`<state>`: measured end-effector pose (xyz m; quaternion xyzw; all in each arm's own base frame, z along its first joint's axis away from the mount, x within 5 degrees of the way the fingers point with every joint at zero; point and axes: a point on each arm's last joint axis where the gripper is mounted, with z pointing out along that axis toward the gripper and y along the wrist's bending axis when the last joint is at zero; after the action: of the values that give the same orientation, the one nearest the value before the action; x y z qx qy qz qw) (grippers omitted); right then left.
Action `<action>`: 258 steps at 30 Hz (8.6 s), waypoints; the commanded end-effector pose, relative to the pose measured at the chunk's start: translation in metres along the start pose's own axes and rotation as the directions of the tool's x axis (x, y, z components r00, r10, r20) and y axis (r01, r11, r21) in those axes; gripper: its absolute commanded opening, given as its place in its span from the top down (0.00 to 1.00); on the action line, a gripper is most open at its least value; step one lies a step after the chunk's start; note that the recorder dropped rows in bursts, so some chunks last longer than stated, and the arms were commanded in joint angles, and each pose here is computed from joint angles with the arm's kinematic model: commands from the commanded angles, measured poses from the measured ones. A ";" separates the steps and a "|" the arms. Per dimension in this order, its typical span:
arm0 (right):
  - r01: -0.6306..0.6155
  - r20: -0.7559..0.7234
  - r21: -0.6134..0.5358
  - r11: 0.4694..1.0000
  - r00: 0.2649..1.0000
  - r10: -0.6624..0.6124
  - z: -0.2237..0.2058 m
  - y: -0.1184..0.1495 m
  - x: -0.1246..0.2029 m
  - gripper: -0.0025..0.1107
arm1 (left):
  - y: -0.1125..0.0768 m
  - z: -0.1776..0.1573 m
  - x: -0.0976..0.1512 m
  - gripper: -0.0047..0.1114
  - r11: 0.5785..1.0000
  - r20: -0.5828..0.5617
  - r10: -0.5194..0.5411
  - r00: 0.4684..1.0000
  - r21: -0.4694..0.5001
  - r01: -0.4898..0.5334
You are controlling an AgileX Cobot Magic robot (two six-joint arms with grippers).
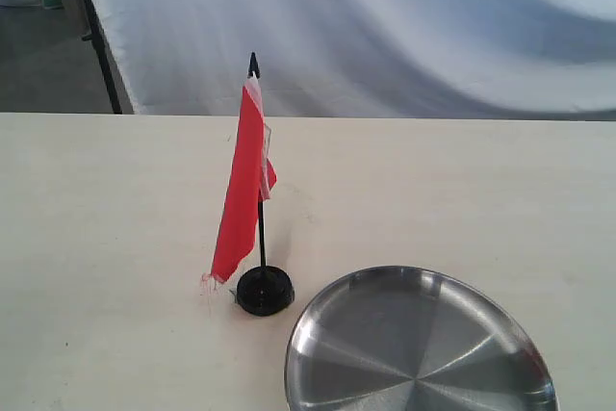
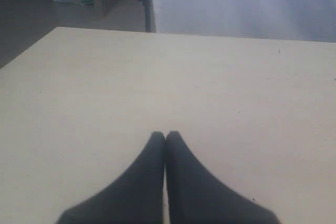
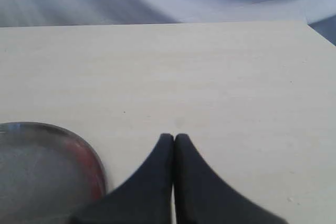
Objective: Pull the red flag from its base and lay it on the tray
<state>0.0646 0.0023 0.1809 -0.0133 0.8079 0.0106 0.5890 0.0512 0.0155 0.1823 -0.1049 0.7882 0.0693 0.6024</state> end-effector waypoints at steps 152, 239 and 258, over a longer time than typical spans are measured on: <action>0.007 0.002 0.004 1.000 1.000 -0.007 -0.001 0.000 -0.001 0.98 | -0.237 0.168 -0.083 0.35 0.721 -0.121 0.487 0.865 0.615 -0.320; 0.007 0.002 0.004 1.000 1.000 -0.007 -0.001 0.000 -0.001 0.98 | -0.255 0.198 -0.056 0.96 0.715 -0.158 0.551 0.820 0.595 -0.366; 0.007 0.002 0.004 1.000 1.000 -0.007 -0.001 0.000 -0.001 0.98 | -0.262 0.105 -0.146 0.96 0.402 -0.150 0.201 0.968 0.914 0.058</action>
<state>0.0646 0.0023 0.1809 -0.0133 0.8079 0.0106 0.5890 0.2553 -0.1941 0.2980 0.2748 0.7787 -0.2982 0.4787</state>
